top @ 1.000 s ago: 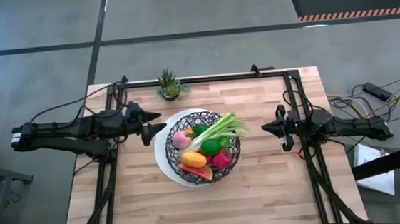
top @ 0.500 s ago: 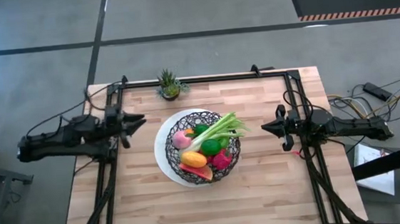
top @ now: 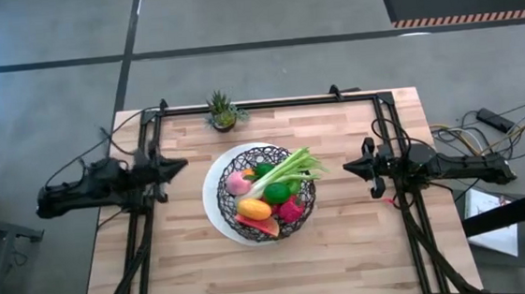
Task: Build produce basket
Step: Return to Home Position
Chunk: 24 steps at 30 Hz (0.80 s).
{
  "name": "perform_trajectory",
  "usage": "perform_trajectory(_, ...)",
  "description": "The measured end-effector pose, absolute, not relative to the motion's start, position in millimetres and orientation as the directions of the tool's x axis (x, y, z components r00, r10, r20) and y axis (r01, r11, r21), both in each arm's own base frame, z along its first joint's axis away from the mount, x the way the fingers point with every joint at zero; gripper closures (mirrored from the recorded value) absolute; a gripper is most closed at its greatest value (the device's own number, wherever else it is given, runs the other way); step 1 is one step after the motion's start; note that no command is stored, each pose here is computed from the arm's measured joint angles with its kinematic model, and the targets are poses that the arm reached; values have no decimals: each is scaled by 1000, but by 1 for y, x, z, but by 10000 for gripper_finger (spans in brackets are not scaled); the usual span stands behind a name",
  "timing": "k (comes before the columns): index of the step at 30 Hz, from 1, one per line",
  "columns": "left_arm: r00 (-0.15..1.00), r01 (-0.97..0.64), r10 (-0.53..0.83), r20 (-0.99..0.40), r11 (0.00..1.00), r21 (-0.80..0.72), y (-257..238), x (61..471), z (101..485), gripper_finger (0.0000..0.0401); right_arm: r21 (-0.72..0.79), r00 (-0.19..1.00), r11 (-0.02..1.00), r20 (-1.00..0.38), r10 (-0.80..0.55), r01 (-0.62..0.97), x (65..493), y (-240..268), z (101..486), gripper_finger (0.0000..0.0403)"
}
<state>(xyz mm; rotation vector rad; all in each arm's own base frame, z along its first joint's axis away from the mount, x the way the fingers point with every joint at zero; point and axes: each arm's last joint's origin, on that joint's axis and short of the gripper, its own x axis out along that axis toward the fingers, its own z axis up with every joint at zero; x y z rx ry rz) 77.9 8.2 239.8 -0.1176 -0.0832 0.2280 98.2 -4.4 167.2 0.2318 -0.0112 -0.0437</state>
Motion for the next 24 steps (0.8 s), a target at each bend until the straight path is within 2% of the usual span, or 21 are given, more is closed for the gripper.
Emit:
perform_trajectory(1,974,-212,218,52,971,-111,8,79,232,400,230,999,972,3,-45,43,98,-4,167,394)
perform_trajectory(4,972,-170,182,148,981,-90,7,85,224,401,230,999,972,1,-45,43,99,-4,167,394)
perform_trajectory(9,968,-123,140,207,988,-90,6,95,195,401,230,999,972,-8,-46,47,99,-4,166,394)
perform_trajectory(12,958,-111,124,257,992,-66,6,96,191,401,230,999,972,-13,-46,48,100,-4,166,394)
perform_trajectory(16,974,-69,62,217,997,27,4,97,187,401,230,999,972,-14,-46,48,100,-4,166,394)
perform_trajectory(19,977,-57,48,209,998,35,4,97,186,401,230,999,972,-14,-46,48,100,-4,166,394)
perform_trajectory(24,996,-38,35,83,999,36,3,99,174,401,230,999,972,-13,-46,48,100,-4,166,394)
